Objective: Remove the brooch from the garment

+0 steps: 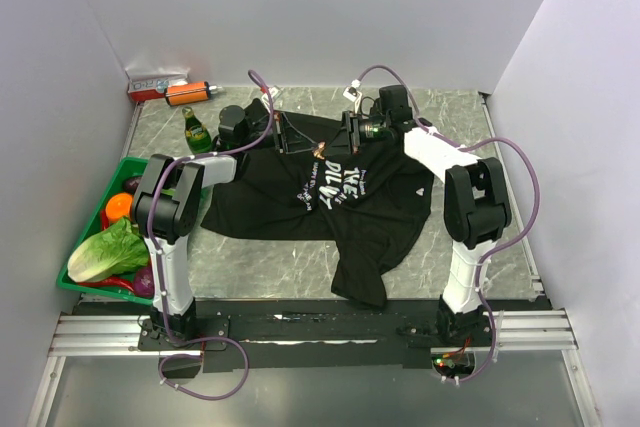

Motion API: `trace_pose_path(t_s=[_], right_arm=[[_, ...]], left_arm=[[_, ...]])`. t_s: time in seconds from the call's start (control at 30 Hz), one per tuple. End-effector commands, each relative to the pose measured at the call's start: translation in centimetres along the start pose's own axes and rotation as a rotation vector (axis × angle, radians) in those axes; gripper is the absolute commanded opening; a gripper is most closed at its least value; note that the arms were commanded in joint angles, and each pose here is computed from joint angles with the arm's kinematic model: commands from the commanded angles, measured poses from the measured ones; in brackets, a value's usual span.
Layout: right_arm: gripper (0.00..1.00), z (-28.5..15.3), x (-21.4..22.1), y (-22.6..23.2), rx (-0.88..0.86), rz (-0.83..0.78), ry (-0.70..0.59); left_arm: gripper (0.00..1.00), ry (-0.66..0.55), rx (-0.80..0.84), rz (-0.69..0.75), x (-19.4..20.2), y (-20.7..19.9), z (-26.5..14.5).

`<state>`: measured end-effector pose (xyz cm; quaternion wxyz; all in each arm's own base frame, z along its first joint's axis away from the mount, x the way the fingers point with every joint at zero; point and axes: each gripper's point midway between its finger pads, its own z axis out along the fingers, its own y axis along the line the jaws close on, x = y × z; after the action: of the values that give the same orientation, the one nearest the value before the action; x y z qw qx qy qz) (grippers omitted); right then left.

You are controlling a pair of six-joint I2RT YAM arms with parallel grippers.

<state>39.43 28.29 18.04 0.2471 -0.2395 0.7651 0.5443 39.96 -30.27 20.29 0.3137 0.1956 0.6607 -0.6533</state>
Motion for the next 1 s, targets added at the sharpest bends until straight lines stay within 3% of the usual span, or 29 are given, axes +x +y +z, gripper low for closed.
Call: trace_pose_path(t_s=[0.0,0.3,0.53,0.73,0.97], right_arm=[[0.34,0.2,-1.4,-1.2,0.050,0.015,-0.039],[0.33,-0.9,-1.6,-3.2,0.079,0.156,-0.097],[0.34,-1.6,-1.9,-3.4,0.076,0.180,-0.122],[0.48,-2.3,-2.6,0.3,-0.072,0.036,-0.096],[0.51,-4.8,-3.7,3.0,-0.116,-0.127,-0.083]], left_arm=[[0.01,-0.011,0.070,0.152,-2.2,-3.6,0.1],[0.01,-0.004,0.064,0.178,-2.2,-3.8,0.0],[0.01,-0.011,0.050,0.183,-2.4,-3.6,0.0],[0.01,-0.005,0.010,0.178,-2.6,-2.5,0.2],[0.01,0.007,0.010,0.212,-3.3,-2.5,-0.2]])
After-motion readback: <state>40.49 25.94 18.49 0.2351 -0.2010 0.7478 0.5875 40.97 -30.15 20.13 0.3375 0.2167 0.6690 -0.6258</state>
